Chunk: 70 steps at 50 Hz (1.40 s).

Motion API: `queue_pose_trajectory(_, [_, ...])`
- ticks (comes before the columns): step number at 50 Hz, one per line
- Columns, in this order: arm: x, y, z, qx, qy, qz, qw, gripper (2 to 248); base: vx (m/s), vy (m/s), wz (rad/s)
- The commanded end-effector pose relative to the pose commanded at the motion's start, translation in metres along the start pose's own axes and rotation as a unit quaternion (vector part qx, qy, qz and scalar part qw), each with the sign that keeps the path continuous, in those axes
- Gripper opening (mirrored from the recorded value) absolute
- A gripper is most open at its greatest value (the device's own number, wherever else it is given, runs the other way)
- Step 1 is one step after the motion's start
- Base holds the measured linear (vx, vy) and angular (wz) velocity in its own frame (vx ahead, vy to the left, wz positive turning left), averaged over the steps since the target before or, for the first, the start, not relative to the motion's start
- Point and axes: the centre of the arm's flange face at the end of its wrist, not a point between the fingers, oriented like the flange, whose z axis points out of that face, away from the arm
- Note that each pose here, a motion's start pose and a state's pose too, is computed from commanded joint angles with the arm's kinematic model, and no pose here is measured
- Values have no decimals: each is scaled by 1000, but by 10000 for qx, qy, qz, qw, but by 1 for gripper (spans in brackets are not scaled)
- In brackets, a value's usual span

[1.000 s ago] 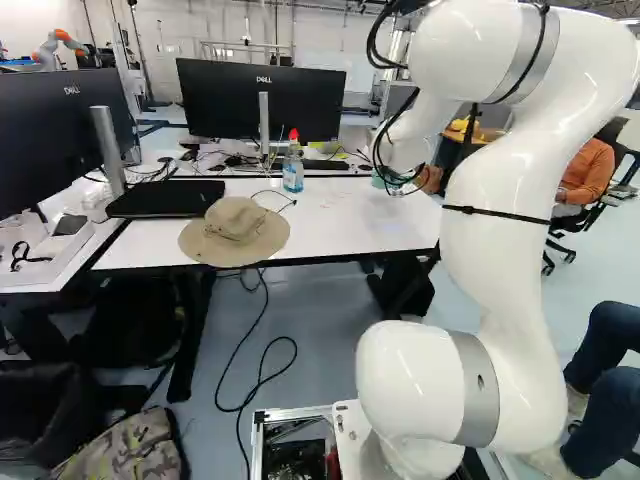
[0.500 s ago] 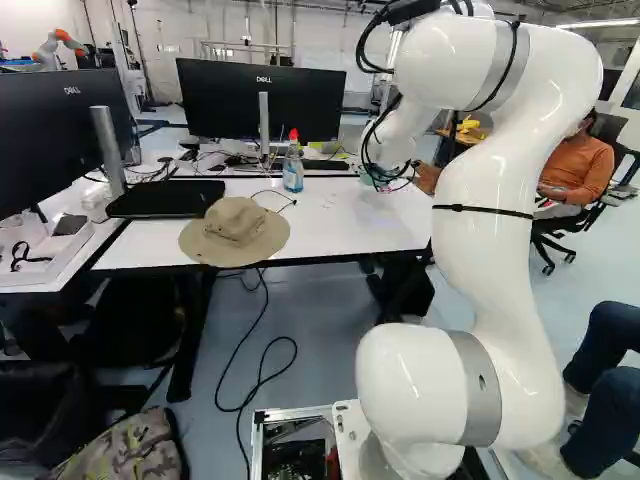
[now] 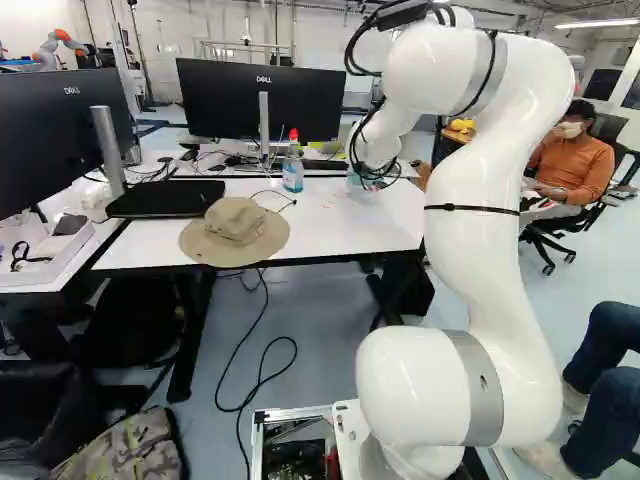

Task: Clean the table with the green towel

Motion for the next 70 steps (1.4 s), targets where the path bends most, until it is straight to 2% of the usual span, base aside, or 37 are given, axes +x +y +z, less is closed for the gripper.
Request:
queue_pose_trajectory(10, [1,-14,8,86,-95,-56,9999,52,0,0,0])
queue_pose_trajectory(23, [1,-24,15,145,-237,-98,9996,52,0,0,0])
queue_pose_trajectory(50, [-6,-25,15,144,-602,-105,9980,52,0,0,0])
queue_pose_trajectory(59, [-13,-25,22,144,-643,-106,9978,52,0,0,0])
queue_pose_trajectory(70, [-18,-25,30,145,-548,-104,9983,52,0,0,0])
